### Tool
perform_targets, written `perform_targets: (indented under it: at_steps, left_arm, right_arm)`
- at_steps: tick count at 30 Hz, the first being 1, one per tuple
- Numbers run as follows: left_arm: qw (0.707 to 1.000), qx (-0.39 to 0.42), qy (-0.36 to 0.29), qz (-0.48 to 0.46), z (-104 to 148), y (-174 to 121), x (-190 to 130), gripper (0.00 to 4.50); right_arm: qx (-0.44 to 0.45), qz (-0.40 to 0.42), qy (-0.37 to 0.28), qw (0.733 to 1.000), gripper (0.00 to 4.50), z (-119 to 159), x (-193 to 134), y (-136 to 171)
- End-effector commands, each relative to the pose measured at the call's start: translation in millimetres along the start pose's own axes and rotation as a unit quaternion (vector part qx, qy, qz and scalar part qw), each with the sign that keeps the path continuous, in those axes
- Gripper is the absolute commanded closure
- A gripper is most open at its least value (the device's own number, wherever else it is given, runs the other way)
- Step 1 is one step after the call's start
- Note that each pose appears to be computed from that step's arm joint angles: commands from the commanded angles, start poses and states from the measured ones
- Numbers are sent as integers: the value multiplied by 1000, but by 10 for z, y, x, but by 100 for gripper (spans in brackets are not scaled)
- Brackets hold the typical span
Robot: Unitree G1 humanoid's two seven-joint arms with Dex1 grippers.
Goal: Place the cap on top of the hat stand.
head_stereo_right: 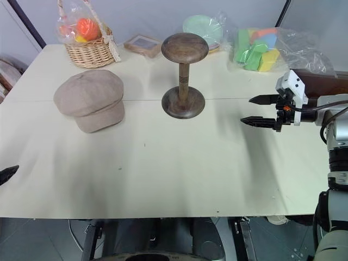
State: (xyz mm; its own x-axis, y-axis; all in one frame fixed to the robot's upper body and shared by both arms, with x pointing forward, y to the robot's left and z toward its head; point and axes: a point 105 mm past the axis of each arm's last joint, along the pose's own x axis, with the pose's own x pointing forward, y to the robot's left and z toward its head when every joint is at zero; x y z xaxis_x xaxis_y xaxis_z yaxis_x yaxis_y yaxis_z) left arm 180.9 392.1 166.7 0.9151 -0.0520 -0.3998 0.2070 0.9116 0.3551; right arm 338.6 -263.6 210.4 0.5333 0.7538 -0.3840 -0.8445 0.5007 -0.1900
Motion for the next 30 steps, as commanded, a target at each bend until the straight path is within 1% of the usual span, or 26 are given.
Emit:
perform_targets:
  at_steps: [1, 6, 8, 10, 12, 15, 19, 21, 24, 25, 26, 30]
  left_arm:
    - [1000, 24, -14, 9, 132, 41, -32, 0]
    - [999, 29, -30, 26, 209, 96, 16, 0]
    - [998, 38, -44, 29, 292, 81, 71, 0]
    - [996, 63, -67, 13, 446, -21, 162, 0]
    - [989, 117, -87, -9, 644, -210, 308, 0]
    - [964, 246, -96, -38, 858, -581, 572, 0]
    - [941, 306, -127, -67, 1021, -1034, 930, 0]
    - [932, 325, -141, -71, 1071, -1210, 1077, 0]
    - [919, 371, -133, -17, 1052, -1294, 1344, 0]
    - [913, 391, -119, -4, 1007, -1317, 1429, 0]
    - [904, 411, -119, 8, 998, -1344, 1489, 0]
    - [901, 418, -107, 48, 975, -1392, 1734, 0]
  right_arm:
    - [-21, -13, -12, 1000, 6, 101, -65, -40]
    - [-34, -25, -14, 999, 6, 112, -76, -68]
    - [-41, -34, -19, 998, 6, 140, -79, -91]
    - [-49, -45, -27, 997, 6, 198, -81, -112]
    - [-62, -33, -33, 997, 6, 297, -84, -43]
    - [-101, -13, -31, 994, 6, 441, -59, 154]
    - [-129, 19, -47, 990, 6, 651, -20, 496]
    - [-134, 26, -54, 989, 6, 737, -20, 631]
    - [-134, 34, -63, 988, 6, 833, -37, 826]
    - [-134, 36, -64, 988, 6, 855, -47, 890]
    - [-134, 37, -64, 988, 6, 870, -57, 939]
    - [-145, 25, -68, 987, 6, 949, -110, 1038]
